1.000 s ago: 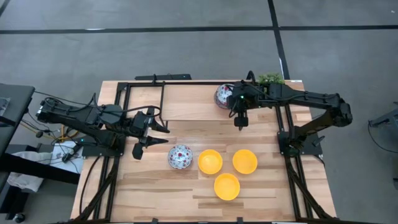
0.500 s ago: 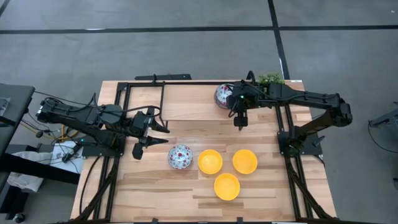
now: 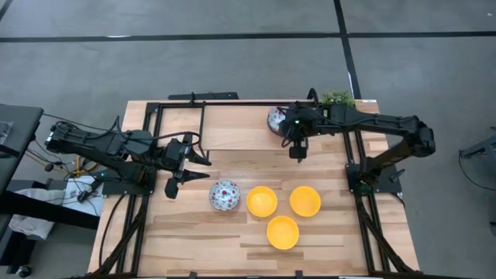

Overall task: Pick & Place Mini bowls
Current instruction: Stack the bottom red patterned bowl on top of the red patterned bowl on the shelf

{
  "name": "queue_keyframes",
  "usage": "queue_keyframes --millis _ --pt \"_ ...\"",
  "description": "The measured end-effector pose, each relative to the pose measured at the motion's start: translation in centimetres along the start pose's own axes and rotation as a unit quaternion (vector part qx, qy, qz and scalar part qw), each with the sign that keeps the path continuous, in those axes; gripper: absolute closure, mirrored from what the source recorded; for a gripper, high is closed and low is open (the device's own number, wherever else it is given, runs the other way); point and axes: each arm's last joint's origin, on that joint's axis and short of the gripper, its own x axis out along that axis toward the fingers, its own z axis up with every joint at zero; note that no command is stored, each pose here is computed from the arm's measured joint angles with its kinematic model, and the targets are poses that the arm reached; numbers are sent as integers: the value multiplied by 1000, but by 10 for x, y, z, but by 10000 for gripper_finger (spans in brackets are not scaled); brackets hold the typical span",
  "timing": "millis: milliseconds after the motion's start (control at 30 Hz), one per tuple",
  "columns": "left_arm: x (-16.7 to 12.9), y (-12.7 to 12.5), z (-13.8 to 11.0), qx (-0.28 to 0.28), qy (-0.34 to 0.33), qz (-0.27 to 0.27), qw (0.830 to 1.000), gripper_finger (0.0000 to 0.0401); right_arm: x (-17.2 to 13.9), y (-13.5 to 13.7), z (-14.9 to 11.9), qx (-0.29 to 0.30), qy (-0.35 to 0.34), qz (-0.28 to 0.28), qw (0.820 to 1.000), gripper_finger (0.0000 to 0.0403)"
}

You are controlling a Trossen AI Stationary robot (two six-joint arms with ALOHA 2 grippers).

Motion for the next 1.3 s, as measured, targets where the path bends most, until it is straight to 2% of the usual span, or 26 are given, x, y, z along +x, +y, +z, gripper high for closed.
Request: queue_keyframes --millis 867,1300 --pt "0 0 0 0 0 0 1000 247 9 -1 1 -3 13 2 1000 395" --pt "0 0 0 0 0 0 1000 247 8 -1 1 -2 12 0 1000 348"
